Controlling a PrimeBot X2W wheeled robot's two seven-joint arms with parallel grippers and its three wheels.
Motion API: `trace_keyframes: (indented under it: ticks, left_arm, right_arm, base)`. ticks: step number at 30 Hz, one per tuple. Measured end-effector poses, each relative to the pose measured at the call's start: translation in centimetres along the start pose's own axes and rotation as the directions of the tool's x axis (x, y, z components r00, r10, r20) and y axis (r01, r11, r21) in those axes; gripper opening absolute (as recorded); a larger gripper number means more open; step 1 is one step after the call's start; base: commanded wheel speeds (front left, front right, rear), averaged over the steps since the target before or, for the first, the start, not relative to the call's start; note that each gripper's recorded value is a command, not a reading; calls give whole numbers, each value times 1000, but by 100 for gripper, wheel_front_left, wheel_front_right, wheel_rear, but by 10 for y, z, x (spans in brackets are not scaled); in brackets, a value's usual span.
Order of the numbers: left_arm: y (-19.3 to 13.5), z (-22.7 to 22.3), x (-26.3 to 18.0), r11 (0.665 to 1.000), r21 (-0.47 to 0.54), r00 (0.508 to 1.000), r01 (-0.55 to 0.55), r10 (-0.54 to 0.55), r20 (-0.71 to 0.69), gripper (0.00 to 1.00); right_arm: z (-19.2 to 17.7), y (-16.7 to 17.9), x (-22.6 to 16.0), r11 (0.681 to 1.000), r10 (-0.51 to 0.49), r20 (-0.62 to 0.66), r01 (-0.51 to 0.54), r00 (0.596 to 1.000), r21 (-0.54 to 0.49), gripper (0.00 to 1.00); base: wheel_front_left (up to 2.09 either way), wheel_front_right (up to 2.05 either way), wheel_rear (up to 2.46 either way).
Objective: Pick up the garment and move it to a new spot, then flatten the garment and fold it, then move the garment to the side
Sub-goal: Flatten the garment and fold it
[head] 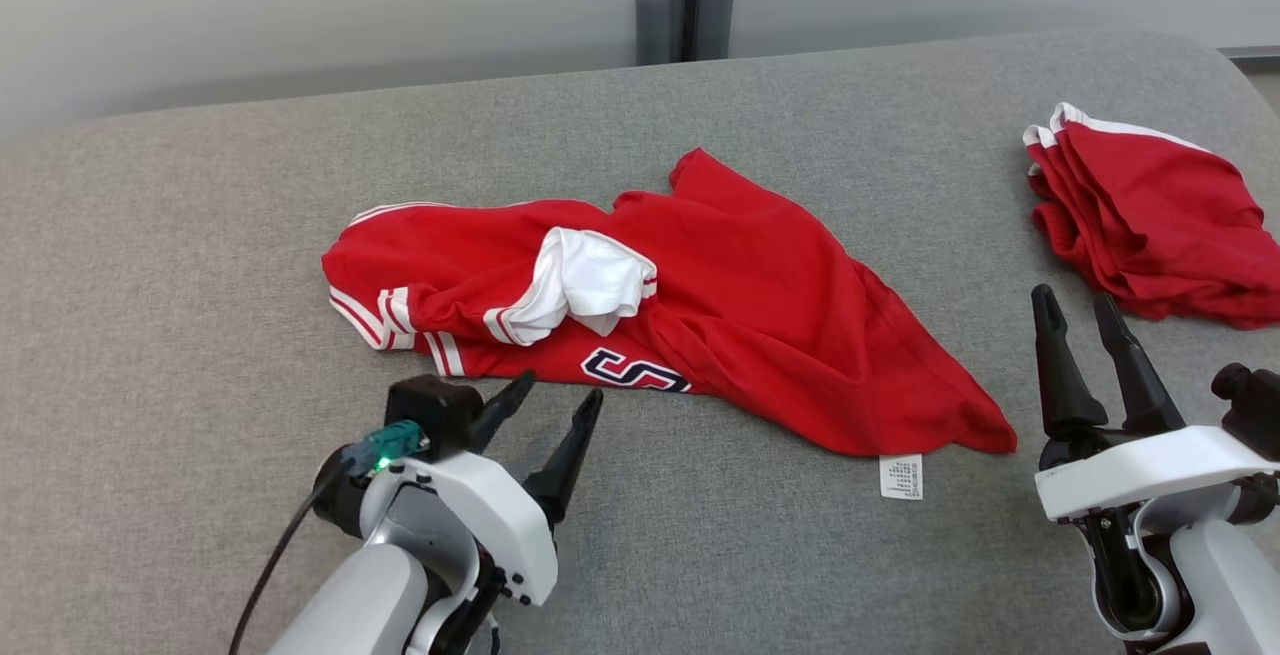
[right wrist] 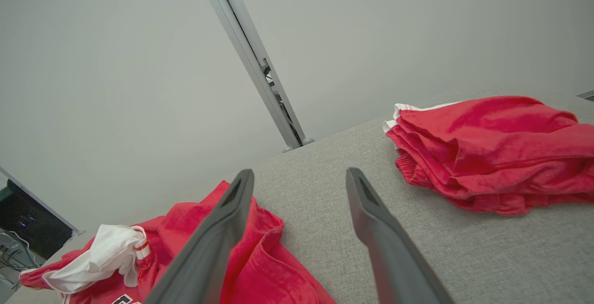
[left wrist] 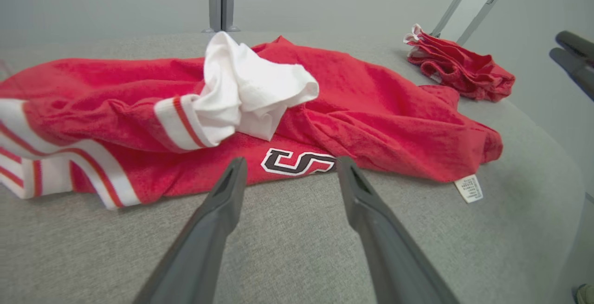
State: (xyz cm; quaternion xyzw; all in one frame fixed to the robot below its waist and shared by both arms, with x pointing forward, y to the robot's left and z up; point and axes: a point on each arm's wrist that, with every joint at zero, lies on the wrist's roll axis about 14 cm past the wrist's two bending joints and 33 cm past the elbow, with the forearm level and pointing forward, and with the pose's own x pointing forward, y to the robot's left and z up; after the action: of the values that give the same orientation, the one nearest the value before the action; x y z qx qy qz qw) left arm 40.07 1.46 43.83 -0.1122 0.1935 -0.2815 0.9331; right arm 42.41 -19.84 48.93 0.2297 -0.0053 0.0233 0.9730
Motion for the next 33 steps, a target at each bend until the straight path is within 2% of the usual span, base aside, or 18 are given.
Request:
trace_keyframes:
  ticks: [10,19,32,33]
  left_arm:
    - [23,-1,23,995,-90,997,-47,41,-72,100]
    - [48,12,49,982,-143,991,-120,110,-73,100]
    - [42,6,85,994,-84,985,-67,53,-162,100]
    - [41,6,88,994,-83,985,-65,50,-163,95]
  right_arm:
    - [1,-5,1,1000,-13,-2,13,1000,-8,100]
    - [0,-21,-4,998,-57,-7,57,998,-12,100]
    - [-7,-22,4,998,-57,-20,57,998,-9,100]
    - [-6,-23,4,998,-61,-20,61,998,-10,100]
  base:
    - [0,0,0]
    - [0,0,0]
    - [0,0,0]
    - [0,0,0]
